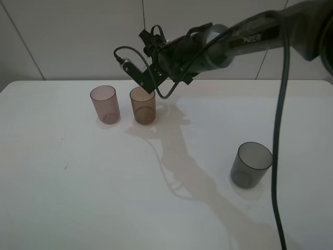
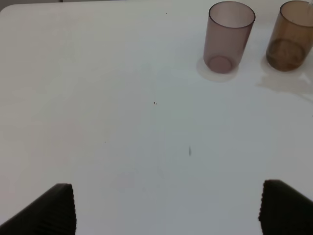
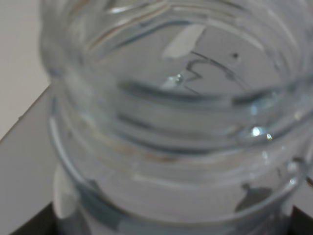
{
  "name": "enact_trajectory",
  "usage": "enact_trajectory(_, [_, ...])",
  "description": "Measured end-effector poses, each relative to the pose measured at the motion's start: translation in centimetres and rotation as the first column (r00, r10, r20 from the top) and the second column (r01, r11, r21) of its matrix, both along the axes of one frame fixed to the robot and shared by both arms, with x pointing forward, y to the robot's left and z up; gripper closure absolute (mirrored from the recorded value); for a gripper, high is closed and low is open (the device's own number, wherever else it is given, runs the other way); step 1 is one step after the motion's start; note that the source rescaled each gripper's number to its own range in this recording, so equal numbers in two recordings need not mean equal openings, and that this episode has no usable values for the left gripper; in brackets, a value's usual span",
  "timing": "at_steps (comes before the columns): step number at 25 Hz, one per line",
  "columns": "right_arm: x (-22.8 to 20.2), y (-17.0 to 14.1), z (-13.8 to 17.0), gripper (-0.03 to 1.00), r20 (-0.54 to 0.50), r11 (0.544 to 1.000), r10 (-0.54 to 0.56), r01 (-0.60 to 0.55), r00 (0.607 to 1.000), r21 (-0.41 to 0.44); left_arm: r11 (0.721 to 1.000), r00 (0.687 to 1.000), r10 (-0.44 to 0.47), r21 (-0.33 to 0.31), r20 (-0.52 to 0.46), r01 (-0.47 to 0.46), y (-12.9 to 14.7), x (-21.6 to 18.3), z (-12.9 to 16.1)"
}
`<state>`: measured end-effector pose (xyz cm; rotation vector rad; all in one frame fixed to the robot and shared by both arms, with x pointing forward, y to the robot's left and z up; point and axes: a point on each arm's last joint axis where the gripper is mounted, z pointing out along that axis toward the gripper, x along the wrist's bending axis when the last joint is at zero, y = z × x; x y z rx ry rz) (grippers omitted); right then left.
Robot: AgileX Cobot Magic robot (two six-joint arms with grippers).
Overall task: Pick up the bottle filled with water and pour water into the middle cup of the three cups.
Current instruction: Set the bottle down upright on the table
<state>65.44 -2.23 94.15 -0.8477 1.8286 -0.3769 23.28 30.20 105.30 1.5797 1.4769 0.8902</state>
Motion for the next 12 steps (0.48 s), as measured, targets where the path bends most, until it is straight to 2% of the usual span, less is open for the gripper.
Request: enact_trajectory(12, [0.00,0.00,0.00,0.97,0.010,0.996,0.037,-0.036,0.999,-0.079,1.000,1.000,0.000,0.000,0.000,0.000,0.00,0.00,0.00])
